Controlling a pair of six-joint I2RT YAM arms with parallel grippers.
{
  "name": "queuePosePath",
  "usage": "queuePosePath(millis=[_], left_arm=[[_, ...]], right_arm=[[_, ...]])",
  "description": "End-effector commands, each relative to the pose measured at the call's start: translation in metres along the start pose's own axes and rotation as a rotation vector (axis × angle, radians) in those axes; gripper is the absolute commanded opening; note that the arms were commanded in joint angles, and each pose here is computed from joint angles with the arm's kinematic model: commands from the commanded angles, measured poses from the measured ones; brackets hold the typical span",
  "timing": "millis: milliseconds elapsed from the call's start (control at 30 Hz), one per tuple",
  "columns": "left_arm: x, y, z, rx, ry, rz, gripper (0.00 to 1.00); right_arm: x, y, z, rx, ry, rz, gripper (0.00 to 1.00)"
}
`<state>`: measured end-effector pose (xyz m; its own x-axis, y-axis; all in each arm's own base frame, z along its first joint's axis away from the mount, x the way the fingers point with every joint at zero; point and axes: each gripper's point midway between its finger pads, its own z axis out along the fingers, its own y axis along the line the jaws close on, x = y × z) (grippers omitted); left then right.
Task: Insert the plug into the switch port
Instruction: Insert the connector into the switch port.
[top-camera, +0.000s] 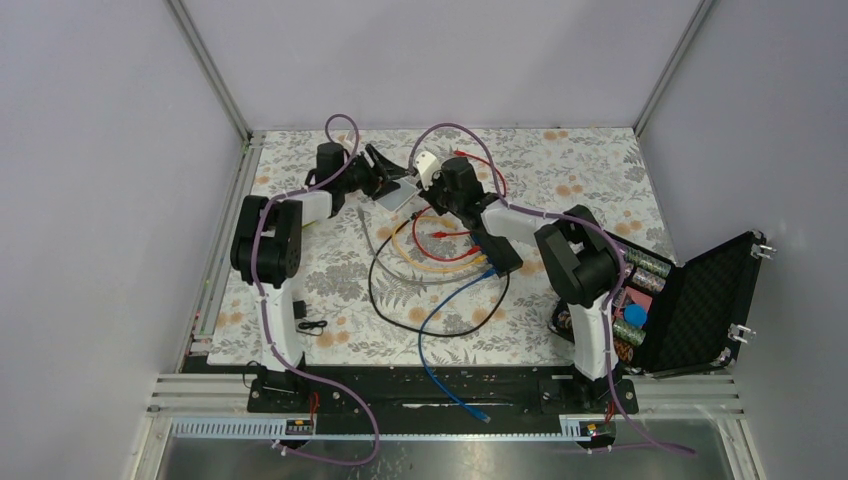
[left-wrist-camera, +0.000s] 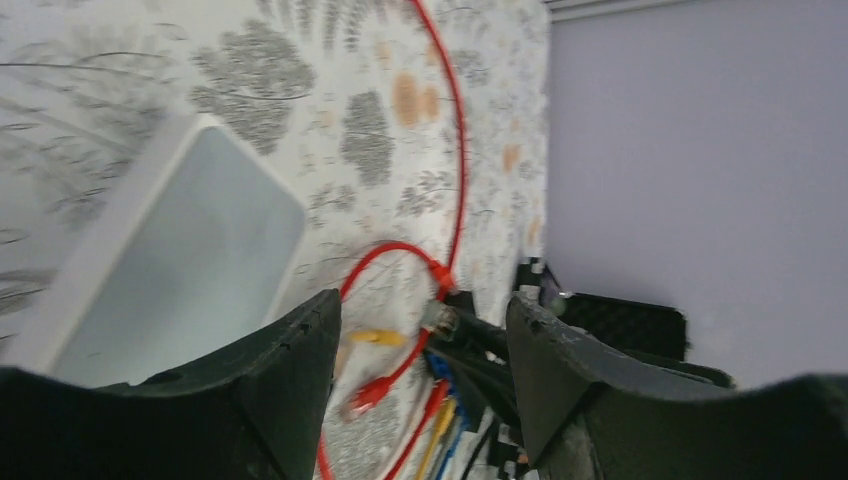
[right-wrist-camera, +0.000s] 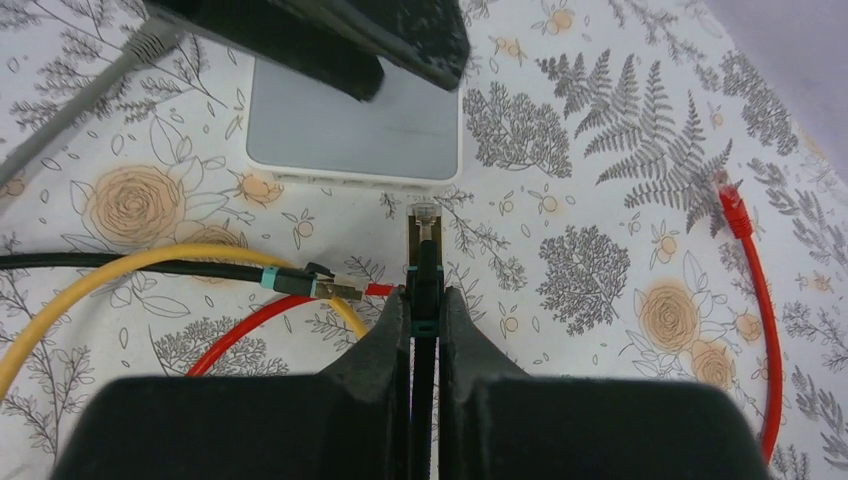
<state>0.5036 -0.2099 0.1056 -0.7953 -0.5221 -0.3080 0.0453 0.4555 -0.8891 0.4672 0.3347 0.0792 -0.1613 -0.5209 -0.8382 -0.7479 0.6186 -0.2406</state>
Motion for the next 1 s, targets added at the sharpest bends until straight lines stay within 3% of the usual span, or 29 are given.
queuePosePath(millis=[0, 267, 367, 467, 667, 867, 967], left_arm=[[-0.005, -0.057, -0.006, 0.200, -0.019, 0.033, 0.61], [0.012, -0.066, -0.001, 0.221, 0.018, 0.054, 0.58], [0.017, -0.066, 0.000, 0.228, 0.031, 0.044, 0.49], [0.020, -0.071, -0.001, 0.257, 0.047, 0.028, 0.33], [0.025, -0.071, -0.002, 0.273, 0.068, 0.044, 0.00], [0.025, -0.062, 0.001, 0.212, 0.081, 0.077, 0.00], [0.023, -0.057, 0.001, 0.168, 0.070, 0.103, 0.00]], right_arm=[[-0.064, -0.009, -0.021, 0.032, -0.191, -0.018, 0.00], [-0.077, -0.006, -0.027, 0.022, -0.253, 0.001, 0.00], [-0.079, -0.006, -0.028, 0.021, -0.264, 0.009, 0.00], [-0.078, -0.004, -0.028, 0.009, -0.264, 0.009, 0.01], [-0.080, 0.001, -0.029, -0.031, -0.260, -0.006, 0.17], [-0.074, 0.001, -0.037, -0.098, -0.125, -0.005, 0.45], [-0.063, 0.006, -0.047, -0.198, -0.005, 0.069, 0.50]])
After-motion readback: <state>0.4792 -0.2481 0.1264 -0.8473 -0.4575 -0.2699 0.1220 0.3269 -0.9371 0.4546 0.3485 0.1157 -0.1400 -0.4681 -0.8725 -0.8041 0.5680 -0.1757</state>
